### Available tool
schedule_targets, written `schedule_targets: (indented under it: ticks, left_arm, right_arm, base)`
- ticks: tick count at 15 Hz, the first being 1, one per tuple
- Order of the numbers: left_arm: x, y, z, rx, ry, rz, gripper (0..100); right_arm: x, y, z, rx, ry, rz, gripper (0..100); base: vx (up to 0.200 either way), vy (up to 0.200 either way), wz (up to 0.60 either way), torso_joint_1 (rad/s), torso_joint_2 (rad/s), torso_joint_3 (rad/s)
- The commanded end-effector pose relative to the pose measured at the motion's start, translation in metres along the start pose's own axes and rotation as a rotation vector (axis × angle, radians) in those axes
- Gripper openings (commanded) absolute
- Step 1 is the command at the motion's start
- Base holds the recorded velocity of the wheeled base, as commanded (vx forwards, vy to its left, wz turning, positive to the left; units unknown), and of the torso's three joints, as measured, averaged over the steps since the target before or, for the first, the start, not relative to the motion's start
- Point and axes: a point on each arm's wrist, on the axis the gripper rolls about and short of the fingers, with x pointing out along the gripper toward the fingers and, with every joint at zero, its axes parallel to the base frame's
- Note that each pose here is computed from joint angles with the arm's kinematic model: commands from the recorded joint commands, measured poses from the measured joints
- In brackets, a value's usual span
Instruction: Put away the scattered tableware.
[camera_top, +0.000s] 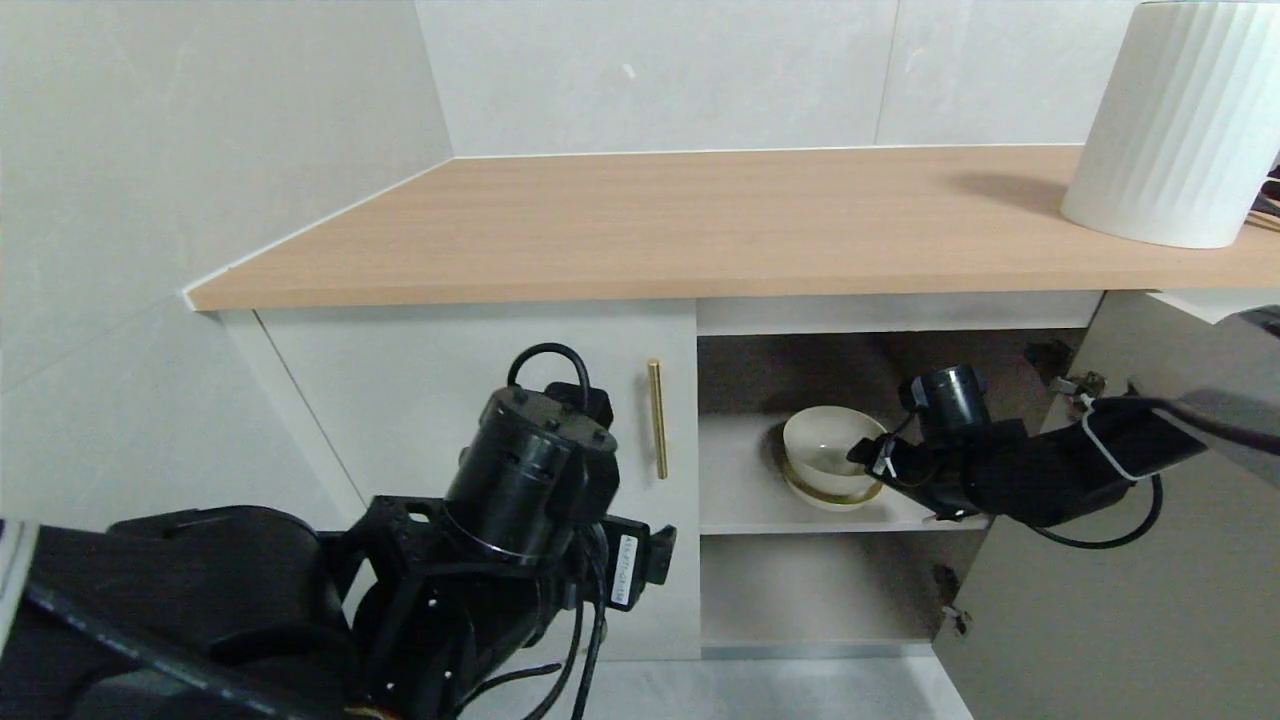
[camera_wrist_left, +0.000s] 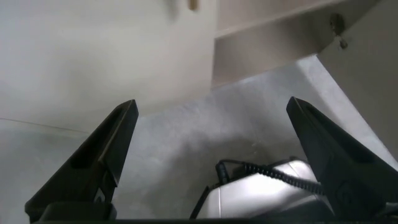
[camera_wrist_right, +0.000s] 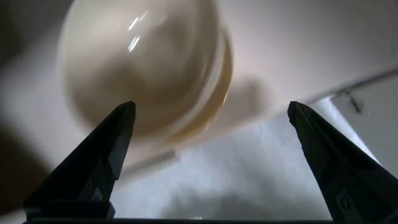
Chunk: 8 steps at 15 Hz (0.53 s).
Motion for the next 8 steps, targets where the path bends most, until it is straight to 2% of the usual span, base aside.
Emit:
schedule_targets:
  ticks: [1,2,3,4,6,8]
  left_arm:
    - [-0.020,0.027,0.013,-0.063,-0.062,0.036,100]
    - [-0.031,0.038,0.010,-0.071,-0.074,0.048,100]
    - [-0.044,0.046,0.006,-0.065,-0.087,0.047,100]
    - [-0.058,0.054,0.000,-0.066,-0.101,0.045,100]
    - [-0.069,0.063,-0.016,-0.039,-0.082,0.046,100]
    - [-0.064,0.068,-0.027,-0.034,-0.043,0.069,100]
  right_arm:
    - [-0.084,0.019,0.000,-0.067,0.064,0.091,100]
    - [-0.105,0.019,-0.004,-0.093,0.115,0.093,100]
    - [-0.126,0.015,-0.013,-0.126,0.160,0.085,100]
    - [-0.145,0.007,-0.019,-0.152,0.175,0.091,100]
    - [-0.174,-0.007,-0.028,-0.208,0.175,0.122,100]
    - [-0.190,-0.024,-0.040,-0.241,0.193,0.123,100]
  base:
    - [0.000,0.000,0.00,0.000,0.00,0.000]
    - [0.000,0.000,0.00,0.000,0.00,0.000]
    - [0.000,0.000,0.00,0.000,0.00,0.000]
    - [0.000,0.000,0.00,0.000,0.00,0.000]
    - [0.000,0.000,0.00,0.000,0.00,0.000]
    - [0.000,0.000,0.00,0.000,0.00,0.000]
